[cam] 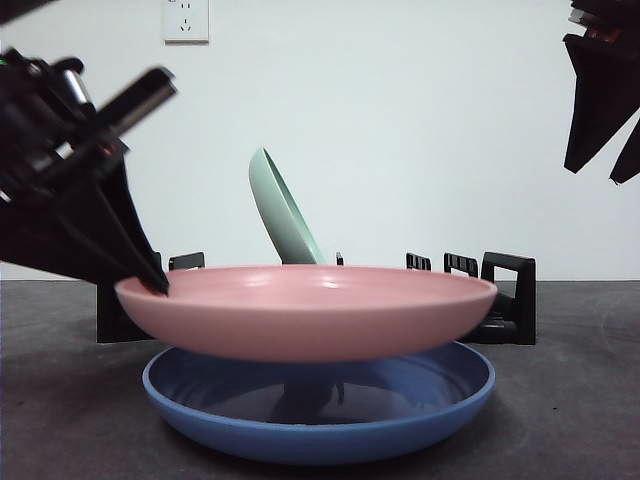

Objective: Place the plate

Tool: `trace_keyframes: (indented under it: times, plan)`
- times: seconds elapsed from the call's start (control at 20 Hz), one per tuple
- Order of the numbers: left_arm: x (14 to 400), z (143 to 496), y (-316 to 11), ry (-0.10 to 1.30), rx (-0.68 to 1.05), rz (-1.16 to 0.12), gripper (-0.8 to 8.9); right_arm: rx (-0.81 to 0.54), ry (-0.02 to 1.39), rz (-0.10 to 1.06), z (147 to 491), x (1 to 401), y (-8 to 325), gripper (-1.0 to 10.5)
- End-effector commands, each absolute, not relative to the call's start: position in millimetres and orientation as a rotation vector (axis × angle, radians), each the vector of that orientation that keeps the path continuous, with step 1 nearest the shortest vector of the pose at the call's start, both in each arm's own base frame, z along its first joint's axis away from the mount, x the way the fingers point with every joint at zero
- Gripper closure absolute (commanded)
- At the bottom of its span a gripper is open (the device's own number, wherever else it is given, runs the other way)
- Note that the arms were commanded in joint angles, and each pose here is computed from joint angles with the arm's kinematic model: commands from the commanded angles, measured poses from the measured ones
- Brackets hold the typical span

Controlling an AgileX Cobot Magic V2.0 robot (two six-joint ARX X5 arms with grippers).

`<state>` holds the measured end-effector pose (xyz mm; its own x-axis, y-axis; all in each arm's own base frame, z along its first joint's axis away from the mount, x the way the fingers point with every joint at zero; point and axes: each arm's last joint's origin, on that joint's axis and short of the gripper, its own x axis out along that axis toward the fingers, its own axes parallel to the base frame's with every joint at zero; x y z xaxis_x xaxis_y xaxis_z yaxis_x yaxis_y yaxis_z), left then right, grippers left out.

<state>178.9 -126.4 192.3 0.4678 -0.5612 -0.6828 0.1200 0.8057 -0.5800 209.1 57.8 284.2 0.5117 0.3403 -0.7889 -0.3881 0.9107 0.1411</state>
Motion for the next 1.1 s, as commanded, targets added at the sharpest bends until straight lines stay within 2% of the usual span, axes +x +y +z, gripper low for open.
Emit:
trace_keyframes:
  times: [0.05, 0.25, 0.85, 1.0, 1.1]
  plan:
    - [183, 186, -133, 1.017, -0.493, -0.437, 7.98, -0.047, 0.925, 0.439, 287, 211, 60, 6.8]
    - [187, 177, -136, 1.018, -0.452, -0.366, 7.98, -0.047, 0.925, 0.44, 287, 211, 60, 6.8]
    - [188, 169, -141, 1.023, -0.409, -0.351, 7.83, -0.047, 0.925, 0.44, 287, 211, 60, 6.8]
    - [188, 169, -141, 1.022, -0.401, -0.357, 6.9, -0.047, 0.925, 0.44, 287, 211, 60, 6.8]
    - [187, 169, -141, 1.02, -0.39, -0.362, 6.79, -0.047, 0.925, 0.44, 287, 211, 60, 6.8]
